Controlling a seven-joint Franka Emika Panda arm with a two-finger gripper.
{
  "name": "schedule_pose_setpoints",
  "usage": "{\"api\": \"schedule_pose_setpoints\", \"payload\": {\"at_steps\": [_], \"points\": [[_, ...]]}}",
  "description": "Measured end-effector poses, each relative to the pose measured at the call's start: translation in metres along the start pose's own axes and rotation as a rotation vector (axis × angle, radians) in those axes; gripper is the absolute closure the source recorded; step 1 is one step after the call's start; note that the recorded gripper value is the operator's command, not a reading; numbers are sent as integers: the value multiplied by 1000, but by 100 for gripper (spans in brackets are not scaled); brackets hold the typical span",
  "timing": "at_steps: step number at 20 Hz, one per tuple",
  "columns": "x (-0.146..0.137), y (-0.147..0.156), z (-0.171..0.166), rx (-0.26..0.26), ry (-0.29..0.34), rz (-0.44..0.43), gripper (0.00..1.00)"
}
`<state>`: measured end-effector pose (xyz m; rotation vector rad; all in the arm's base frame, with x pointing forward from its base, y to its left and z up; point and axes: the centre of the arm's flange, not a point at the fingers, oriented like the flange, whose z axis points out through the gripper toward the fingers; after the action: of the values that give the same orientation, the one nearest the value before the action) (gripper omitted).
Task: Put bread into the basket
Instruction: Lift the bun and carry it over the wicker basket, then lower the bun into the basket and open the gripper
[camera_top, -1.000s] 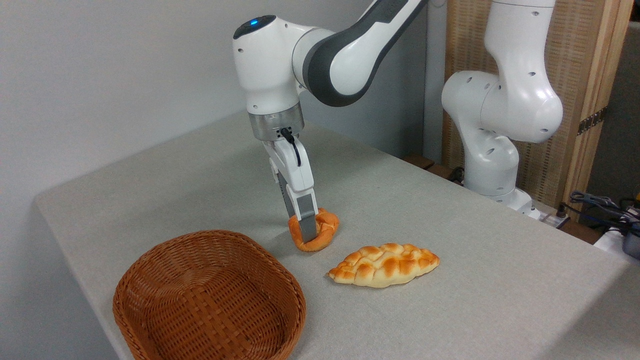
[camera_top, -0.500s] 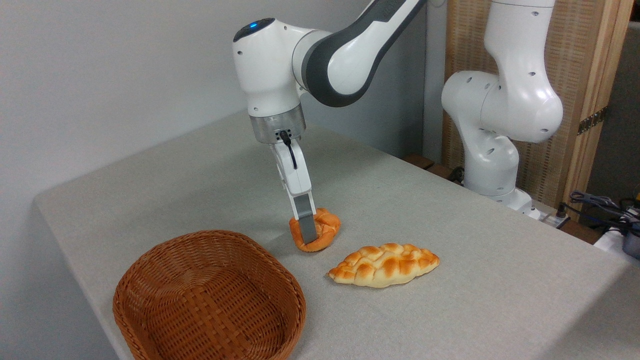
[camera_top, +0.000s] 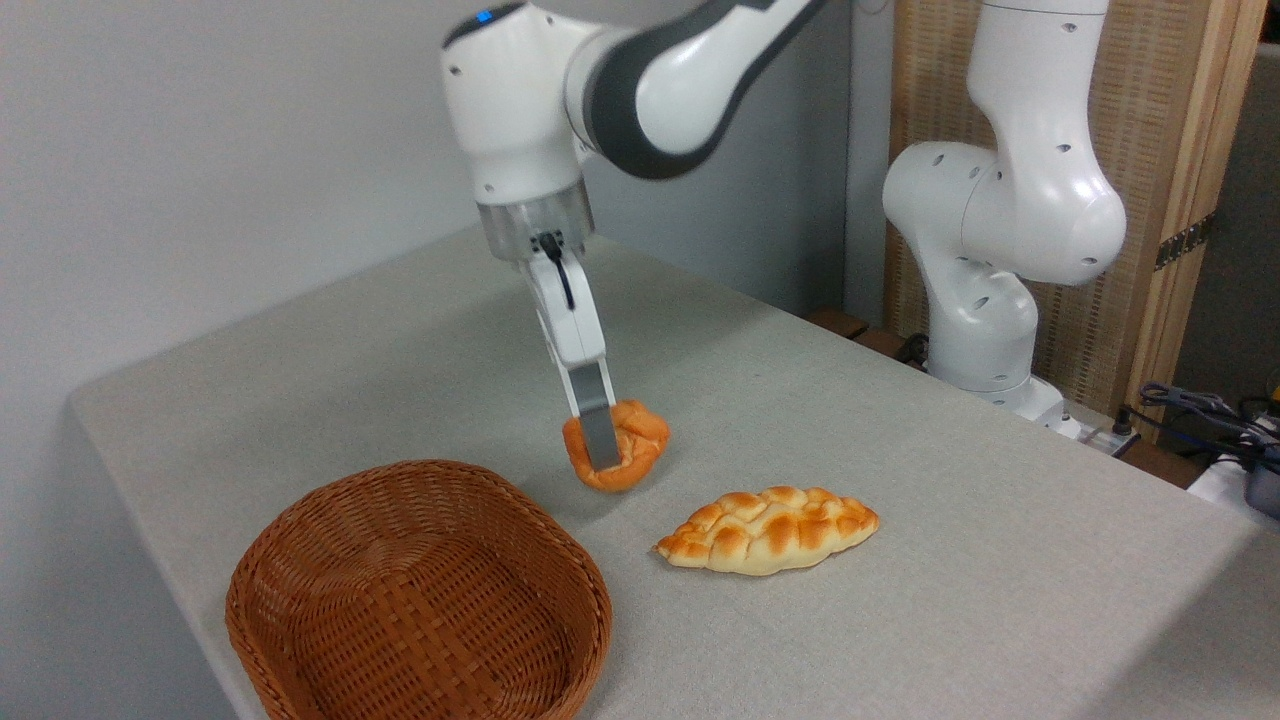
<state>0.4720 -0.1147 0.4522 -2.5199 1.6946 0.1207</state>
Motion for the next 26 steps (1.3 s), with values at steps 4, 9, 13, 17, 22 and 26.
{"api": "schedule_pose_setpoints", "payload": {"at_steps": [4, 9, 13, 17, 22, 26], "points": [[2, -47, -59, 35, 46, -42, 72], [15, -108, -87, 87, 116, -78, 35], [34, -138, -65, 125, 165, -79, 0], [44, -149, -48, 140, 187, -76, 0], [47, -149, -59, 149, 205, -157, 0], [48, -148, -63, 153, 212, -174, 0]]}}
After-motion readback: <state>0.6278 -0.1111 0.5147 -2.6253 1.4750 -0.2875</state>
